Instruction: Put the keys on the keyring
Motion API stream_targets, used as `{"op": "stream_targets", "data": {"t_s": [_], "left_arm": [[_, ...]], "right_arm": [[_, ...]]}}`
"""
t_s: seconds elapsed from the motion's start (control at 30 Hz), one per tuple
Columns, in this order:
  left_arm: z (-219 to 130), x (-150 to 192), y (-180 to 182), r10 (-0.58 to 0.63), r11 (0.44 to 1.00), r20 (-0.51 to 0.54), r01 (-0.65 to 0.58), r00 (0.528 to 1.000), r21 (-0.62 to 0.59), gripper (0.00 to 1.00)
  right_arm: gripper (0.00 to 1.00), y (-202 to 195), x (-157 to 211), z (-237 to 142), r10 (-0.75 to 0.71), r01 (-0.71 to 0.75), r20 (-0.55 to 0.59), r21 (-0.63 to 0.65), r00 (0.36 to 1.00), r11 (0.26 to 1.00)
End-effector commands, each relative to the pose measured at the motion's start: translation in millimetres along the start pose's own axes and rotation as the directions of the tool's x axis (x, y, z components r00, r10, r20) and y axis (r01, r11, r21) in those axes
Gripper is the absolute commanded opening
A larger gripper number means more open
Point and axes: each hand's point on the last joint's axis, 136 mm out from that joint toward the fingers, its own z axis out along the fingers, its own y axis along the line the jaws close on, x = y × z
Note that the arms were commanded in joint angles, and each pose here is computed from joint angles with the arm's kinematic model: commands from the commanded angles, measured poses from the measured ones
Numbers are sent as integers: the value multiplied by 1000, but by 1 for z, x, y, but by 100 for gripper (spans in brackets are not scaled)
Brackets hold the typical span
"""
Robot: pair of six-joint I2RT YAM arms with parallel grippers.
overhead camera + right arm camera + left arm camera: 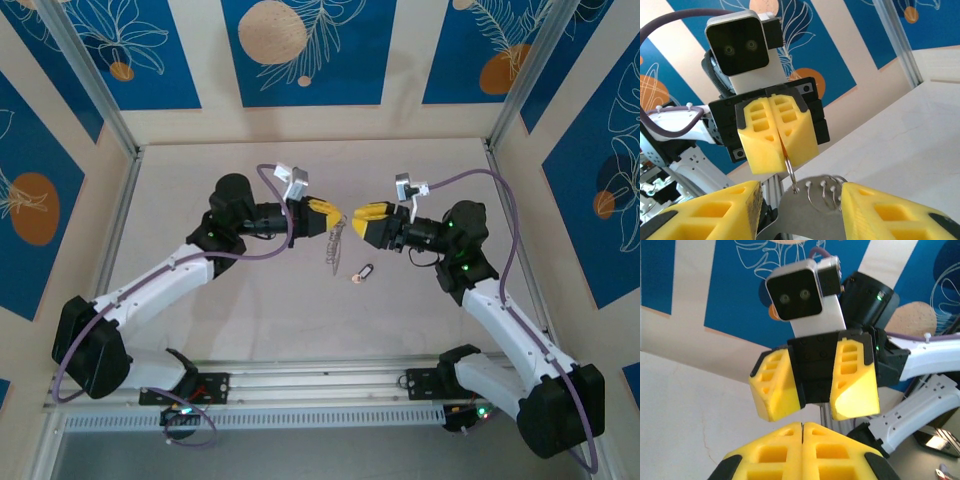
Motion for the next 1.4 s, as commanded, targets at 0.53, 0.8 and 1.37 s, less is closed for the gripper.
{"op": "stream_targets", "data": {"t_s": [0.53, 0.8, 1.37], "left_arm": [[2, -10, -14, 46, 996, -3, -46, 999, 80, 0], [-3, -22, -8, 38, 999, 69, -39, 997, 16, 16], [-36, -34, 6, -81, 986, 353, 128, 932, -111, 51]], "right_arm": [[18, 16, 9, 16, -29, 23, -61, -97, 998, 995], [0, 9, 5, 20, -30, 28, -28, -72, 999, 997], [0, 14, -21, 14, -53, 55, 166, -11, 985, 998]]}}
